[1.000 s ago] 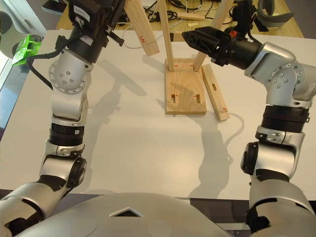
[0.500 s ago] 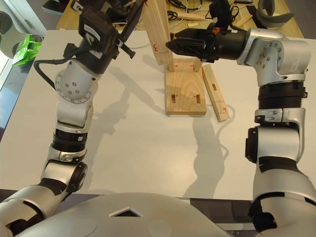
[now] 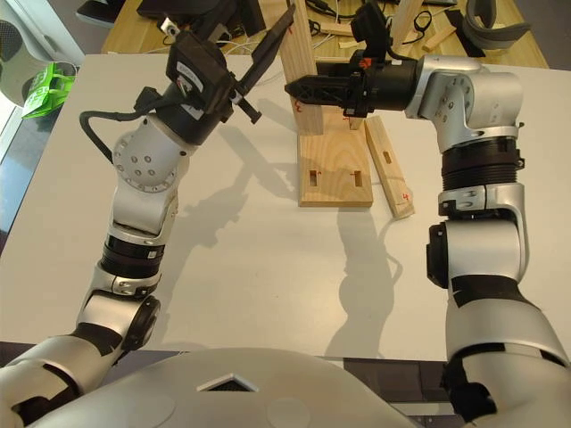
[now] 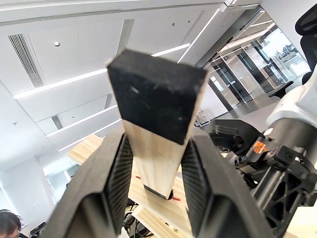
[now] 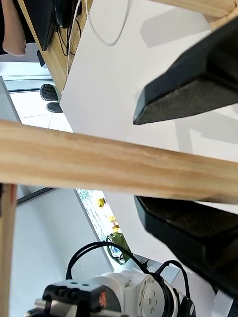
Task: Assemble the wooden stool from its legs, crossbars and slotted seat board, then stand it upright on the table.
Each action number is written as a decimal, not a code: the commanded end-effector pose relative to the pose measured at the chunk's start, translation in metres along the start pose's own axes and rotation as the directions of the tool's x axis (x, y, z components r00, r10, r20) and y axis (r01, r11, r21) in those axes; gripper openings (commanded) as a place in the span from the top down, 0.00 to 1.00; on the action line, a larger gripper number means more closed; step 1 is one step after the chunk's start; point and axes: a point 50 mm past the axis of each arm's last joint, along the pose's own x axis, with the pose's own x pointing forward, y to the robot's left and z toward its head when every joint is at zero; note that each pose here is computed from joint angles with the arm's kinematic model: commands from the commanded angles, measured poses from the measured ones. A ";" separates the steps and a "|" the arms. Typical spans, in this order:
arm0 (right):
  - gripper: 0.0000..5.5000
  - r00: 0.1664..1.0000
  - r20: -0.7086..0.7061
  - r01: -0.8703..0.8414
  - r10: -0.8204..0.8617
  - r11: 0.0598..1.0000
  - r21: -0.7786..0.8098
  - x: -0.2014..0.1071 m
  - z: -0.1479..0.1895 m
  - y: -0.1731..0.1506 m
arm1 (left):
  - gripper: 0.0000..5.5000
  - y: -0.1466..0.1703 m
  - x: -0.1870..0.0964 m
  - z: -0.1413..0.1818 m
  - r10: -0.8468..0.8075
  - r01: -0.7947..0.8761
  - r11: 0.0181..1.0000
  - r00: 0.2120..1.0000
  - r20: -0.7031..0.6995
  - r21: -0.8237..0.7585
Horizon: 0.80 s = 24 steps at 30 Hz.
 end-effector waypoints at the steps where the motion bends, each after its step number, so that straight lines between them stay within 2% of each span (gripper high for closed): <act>1: 0.67 1.000 0.014 0.009 -0.009 0.999 -0.037 0.000 0.011 0.002 | 0.76 -0.006 0.003 0.002 -0.035 0.035 0.999 0.999 0.015 -0.025; 5: 0.78 1.000 0.023 -0.006 0.007 0.999 -0.049 0.001 0.009 0.003 | 0.76 -0.007 0.006 0.005 -0.030 0.031 0.999 0.999 0.025 -0.040; 9: 0.79 0.999 0.027 -0.015 0.017 0.998 -0.058 0.002 0.007 0.004 | 0.76 -0.005 0.009 0.007 -0.016 0.018 0.998 0.999 0.028 -0.065; 14: 0.81 0.999 0.031 -0.019 0.021 0.997 -0.075 0.003 0.005 0.005 | 0.59 -0.002 0.013 0.009 0.011 -0.008 0.996 0.999 0.033 -0.092; 22: 0.81 0.995 0.094 0.036 -0.029 0.997 -0.073 0.002 0.009 0.000 | 0.39 -0.012 0.013 0.010 -0.037 0.037 0.984 0.999 0.004 -0.175; 24: 0.81 0.988 0.147 0.065 -0.054 0.995 -0.076 -0.001 0.013 -0.003 | 0.39 -0.012 0.004 0.008 -0.079 0.073 0.972 0.997 -0.020 -0.222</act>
